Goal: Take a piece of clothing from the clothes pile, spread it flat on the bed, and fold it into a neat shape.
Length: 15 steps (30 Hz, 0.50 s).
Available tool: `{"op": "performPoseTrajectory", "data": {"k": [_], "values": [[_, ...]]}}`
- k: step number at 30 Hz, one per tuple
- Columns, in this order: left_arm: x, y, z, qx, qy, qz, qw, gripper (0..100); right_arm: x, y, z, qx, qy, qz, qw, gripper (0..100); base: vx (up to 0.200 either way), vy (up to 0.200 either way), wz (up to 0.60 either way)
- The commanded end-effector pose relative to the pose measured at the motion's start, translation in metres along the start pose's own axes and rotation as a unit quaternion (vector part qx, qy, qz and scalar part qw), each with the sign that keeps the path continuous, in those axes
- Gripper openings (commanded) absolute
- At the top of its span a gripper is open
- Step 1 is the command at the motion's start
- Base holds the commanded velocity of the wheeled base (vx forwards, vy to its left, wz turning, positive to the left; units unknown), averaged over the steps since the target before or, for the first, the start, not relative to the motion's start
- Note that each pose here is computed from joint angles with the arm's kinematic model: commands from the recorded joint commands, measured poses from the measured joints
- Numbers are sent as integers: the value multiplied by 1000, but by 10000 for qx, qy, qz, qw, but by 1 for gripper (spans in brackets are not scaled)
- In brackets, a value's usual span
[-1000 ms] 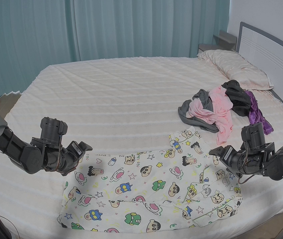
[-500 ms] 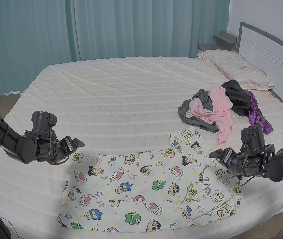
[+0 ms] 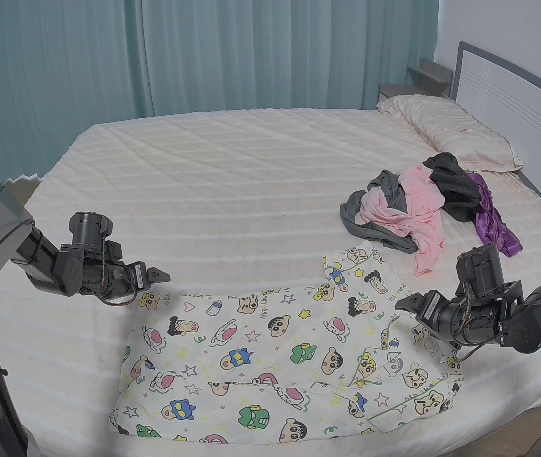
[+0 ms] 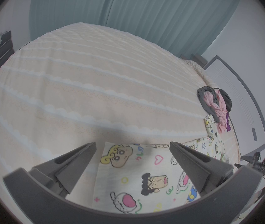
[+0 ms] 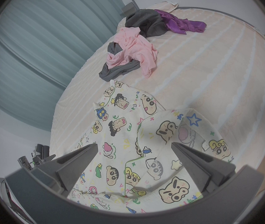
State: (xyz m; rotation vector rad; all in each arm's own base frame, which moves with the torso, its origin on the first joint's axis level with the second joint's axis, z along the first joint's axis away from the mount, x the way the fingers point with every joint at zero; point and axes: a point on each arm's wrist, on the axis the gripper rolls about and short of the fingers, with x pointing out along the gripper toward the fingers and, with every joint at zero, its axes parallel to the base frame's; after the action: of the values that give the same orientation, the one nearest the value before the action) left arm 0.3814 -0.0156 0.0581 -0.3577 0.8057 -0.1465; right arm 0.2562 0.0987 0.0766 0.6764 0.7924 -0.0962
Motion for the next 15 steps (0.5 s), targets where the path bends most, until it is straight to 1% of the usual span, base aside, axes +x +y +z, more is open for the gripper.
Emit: {"op": "performPoseTrajectory", "data": {"k": [1, 14, 15], "values": [[21, 8, -4, -33, 138, 52, 9999, 100, 0, -1, -2, -24, 32, -14, 10000, 100, 0, 0, 0], [30, 9, -10, -37, 268, 55, 9996, 100, 1, -1, -2, -57, 48, -22, 10000, 100, 0, 0, 0], [30, 9, -11, -48, 280, 66, 9996, 0, 1, -1, -2, -49, 54, -17, 10000, 100, 0, 0, 0]]}}
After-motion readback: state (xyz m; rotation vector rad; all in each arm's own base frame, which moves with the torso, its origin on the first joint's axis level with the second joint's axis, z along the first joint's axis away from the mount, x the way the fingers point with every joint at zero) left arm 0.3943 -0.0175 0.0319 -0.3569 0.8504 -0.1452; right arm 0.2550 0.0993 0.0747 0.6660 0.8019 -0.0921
